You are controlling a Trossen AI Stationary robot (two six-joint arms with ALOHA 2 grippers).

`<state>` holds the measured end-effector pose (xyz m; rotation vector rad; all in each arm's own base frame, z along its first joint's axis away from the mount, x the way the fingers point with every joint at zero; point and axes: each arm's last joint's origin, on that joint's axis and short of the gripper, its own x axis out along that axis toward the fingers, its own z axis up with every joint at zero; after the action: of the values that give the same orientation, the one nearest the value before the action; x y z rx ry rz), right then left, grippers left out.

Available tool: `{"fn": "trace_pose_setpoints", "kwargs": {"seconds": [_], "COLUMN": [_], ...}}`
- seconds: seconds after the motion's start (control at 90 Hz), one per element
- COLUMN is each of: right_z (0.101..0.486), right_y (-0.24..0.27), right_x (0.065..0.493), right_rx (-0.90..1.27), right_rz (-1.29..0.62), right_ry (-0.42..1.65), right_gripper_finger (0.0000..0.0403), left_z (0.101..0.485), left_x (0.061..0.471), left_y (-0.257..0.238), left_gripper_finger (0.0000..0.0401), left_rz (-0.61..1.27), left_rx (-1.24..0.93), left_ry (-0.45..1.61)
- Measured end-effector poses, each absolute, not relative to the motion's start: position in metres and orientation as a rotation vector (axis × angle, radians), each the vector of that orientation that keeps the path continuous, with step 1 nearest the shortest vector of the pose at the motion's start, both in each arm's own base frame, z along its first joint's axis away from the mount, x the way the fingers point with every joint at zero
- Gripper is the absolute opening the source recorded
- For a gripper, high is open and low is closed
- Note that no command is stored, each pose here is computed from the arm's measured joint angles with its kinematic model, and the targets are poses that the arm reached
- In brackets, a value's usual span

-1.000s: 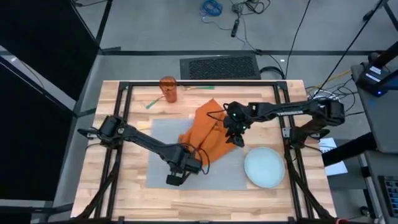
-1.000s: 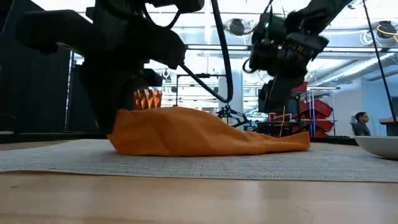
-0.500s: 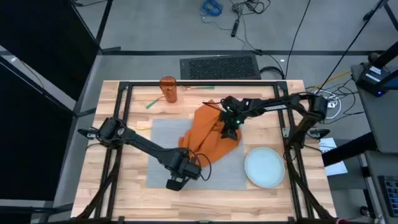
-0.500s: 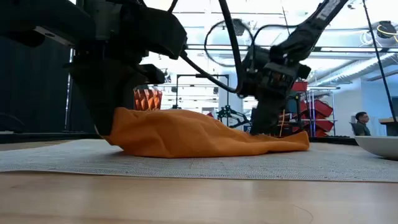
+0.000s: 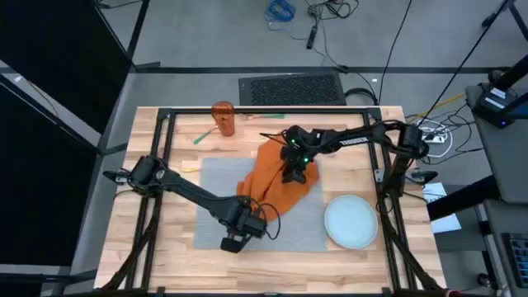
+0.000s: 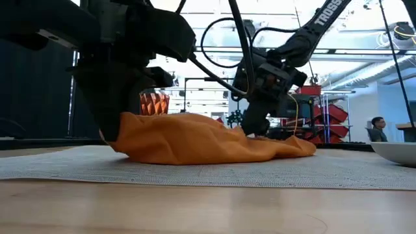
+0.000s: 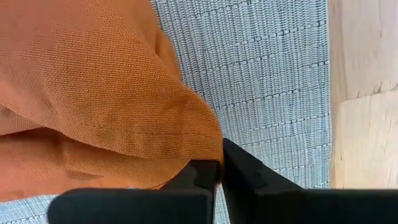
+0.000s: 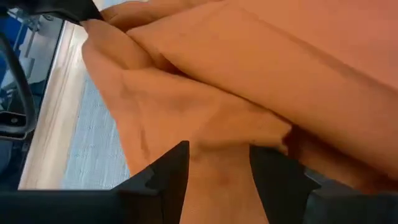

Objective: Set table place
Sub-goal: Fold the orange table napkin

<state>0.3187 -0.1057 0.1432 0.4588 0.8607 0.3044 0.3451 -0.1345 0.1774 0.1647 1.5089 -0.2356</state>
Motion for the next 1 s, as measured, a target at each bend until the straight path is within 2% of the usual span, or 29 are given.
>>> {"fn": "trace_pose_setpoints", "kwargs": {"seconds": [0.167, 0.256, 1.0], "right_z": [0.141, 0.141, 0.150], "right_y": [-0.109, -0.116, -0.138], "right_x": [0.312, 0.307, 0.302], "right_rx": [0.451, 0.452, 0.511], "right_rz": [0.315, 0.296, 0.295], "right_ry": [0.904, 0.907, 0.804], "right_gripper_finger": [0.0026, 0.0008, 0.0157], "left_z": [0.177, 0.177, 0.165], "left_x": [0.345, 0.345, 0.341], "left_y": [-0.134, -0.134, -0.132], "left_gripper_finger": [0.0000, 0.0000, 0.0000], "left_rz": [-0.238, -0.239, -0.258], "left_rx": [0.171, 0.173, 0.163], "left_ry": [1.508, 1.508, 1.533]}}
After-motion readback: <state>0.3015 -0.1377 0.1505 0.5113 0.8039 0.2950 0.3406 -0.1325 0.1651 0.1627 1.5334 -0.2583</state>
